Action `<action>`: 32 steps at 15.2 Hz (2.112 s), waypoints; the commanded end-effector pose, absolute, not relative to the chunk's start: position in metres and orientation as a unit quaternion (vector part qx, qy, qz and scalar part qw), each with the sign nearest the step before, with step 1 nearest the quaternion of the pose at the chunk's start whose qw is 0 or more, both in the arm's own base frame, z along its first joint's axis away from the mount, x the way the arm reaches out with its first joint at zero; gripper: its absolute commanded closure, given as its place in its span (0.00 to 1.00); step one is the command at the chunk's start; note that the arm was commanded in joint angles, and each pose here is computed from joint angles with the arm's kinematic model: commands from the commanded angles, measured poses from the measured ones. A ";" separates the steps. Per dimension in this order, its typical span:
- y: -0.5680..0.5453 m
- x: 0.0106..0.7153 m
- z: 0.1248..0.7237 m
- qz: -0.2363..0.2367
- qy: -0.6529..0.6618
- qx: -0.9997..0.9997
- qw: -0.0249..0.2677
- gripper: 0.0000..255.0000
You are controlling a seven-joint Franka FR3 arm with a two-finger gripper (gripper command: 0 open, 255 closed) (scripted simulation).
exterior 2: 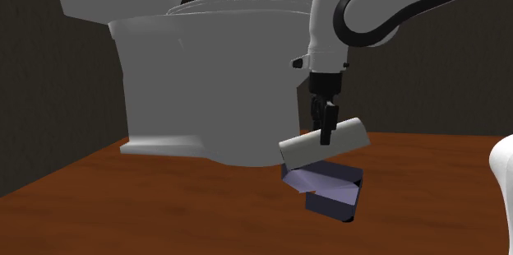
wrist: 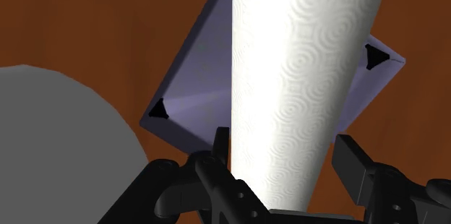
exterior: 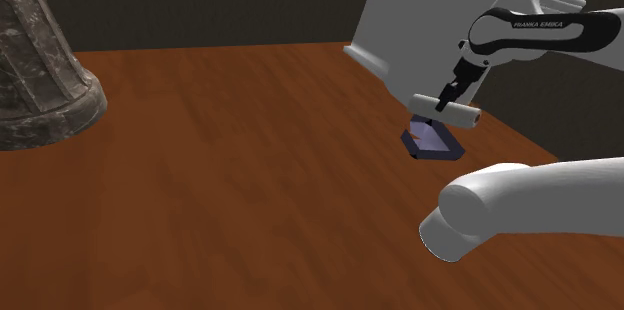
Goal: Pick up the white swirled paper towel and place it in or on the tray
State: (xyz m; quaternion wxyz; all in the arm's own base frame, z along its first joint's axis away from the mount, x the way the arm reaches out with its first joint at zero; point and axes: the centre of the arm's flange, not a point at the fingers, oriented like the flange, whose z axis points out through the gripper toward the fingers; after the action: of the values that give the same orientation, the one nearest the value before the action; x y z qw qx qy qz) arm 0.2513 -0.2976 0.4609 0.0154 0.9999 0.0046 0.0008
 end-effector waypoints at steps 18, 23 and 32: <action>-0.297 0.250 0.390 0.001 0.005 1.000 0.015 1.00; -0.297 0.250 0.390 0.001 0.005 1.000 0.015 0.00; -0.295 0.250 0.440 0.001 0.005 1.000 0.015 0.00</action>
State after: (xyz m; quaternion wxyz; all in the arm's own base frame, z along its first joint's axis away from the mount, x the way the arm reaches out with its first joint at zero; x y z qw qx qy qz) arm 0.2513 -0.2970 0.4367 0.0156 0.9999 0.0048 0.0013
